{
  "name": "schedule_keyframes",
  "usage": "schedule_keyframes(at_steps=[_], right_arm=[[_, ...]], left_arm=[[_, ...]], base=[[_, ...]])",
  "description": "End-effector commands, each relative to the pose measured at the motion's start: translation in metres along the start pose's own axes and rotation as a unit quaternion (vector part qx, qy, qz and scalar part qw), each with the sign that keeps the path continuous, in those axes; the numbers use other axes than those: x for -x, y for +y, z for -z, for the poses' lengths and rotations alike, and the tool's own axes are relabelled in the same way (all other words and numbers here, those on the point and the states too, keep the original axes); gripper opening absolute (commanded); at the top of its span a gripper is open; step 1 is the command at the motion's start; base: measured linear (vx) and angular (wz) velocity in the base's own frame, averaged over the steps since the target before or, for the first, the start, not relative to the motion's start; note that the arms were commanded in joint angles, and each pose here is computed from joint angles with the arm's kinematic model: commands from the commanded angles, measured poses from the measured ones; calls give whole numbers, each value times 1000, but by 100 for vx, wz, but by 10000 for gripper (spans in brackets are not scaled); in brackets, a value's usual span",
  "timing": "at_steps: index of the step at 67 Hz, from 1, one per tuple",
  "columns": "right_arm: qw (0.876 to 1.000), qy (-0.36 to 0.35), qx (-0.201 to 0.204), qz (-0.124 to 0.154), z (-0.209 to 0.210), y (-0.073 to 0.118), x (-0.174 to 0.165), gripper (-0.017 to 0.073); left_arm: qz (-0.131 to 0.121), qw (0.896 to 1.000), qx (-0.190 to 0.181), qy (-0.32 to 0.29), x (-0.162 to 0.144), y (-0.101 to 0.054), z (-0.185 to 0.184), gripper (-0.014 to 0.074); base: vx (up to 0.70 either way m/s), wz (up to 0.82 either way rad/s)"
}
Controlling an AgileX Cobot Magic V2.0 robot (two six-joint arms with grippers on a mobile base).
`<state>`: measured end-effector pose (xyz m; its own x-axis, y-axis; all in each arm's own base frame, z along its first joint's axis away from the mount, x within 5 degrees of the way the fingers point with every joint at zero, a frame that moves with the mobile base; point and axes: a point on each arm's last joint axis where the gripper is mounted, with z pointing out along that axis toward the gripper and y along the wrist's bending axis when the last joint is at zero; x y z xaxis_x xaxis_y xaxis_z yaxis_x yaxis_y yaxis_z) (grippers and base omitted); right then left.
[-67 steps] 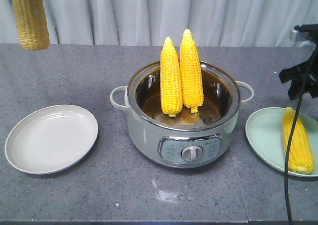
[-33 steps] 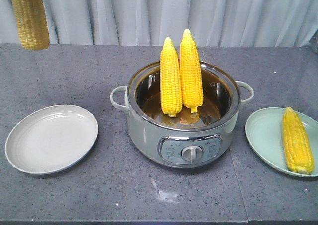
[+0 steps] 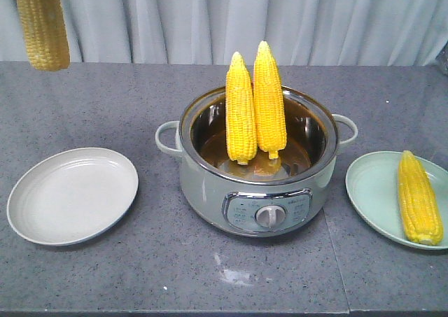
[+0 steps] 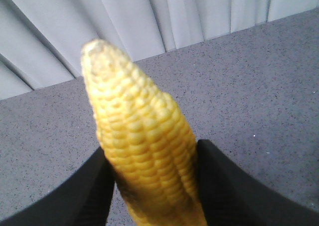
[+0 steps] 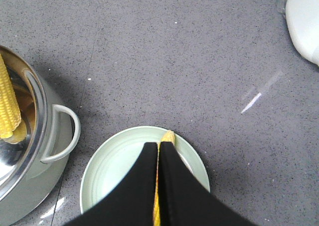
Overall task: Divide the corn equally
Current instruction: 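Move the held corn cob with the left gripper over the cream plate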
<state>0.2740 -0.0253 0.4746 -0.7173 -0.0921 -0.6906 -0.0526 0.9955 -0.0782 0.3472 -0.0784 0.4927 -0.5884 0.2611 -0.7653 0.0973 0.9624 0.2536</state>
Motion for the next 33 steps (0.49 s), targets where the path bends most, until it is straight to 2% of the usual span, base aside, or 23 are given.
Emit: schedule_keyframes(at_steps=[1,33], right_arm=[[1000,-26,-5,0,18,0,1,-9],[1000,-26,-5,0,18,0,1,-9]], left_arm=[[15,998,9,-67,10,11,29,129],[15,998,9,-67,10,11,29,129]], base=[[0,0],[0,0]])
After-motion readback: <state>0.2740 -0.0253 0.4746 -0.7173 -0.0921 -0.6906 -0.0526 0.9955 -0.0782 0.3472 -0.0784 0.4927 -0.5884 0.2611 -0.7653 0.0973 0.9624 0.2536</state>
